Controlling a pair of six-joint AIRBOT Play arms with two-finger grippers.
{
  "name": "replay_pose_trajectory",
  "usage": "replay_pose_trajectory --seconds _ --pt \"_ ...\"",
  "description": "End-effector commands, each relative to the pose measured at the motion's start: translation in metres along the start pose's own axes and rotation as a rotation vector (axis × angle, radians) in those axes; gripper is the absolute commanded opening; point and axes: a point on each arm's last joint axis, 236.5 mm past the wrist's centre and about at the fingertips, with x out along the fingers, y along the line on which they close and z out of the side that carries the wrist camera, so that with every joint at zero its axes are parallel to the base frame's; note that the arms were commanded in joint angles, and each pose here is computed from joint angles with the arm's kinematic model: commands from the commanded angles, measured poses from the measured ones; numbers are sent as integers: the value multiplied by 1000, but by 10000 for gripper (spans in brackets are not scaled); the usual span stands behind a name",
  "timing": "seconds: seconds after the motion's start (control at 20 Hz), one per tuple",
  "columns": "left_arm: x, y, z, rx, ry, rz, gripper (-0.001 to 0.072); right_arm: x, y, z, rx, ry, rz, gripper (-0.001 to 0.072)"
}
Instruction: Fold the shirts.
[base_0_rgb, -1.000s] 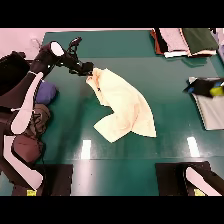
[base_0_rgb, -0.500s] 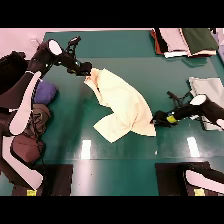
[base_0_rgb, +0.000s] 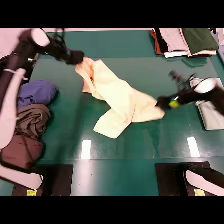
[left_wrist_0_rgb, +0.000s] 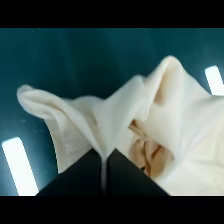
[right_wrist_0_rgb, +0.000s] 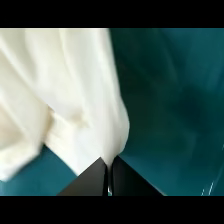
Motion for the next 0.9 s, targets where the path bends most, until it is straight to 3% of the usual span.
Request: replay_pose_trajectory --seconds 0.0,0.25,0.5,0.7,0.85 --pt "-130 -4 66 104 -317 111 26 -138 26 68 -109 -366 -57 17" --pt "-348 -52 83 172 -735 102 26 -338 93 81 -272 -841 -164 17" --pt "-478 -80 51 205 -981 88 25 -430 124 59 -330 -1049 -280 17" --pt "-470 -83 45 200 -940 64 26 -451 129 69 -351 -1049 -310 16" --pt "-390 -67 49 180 -727 72 26 -428 111 99 -322 -955 -271 16"
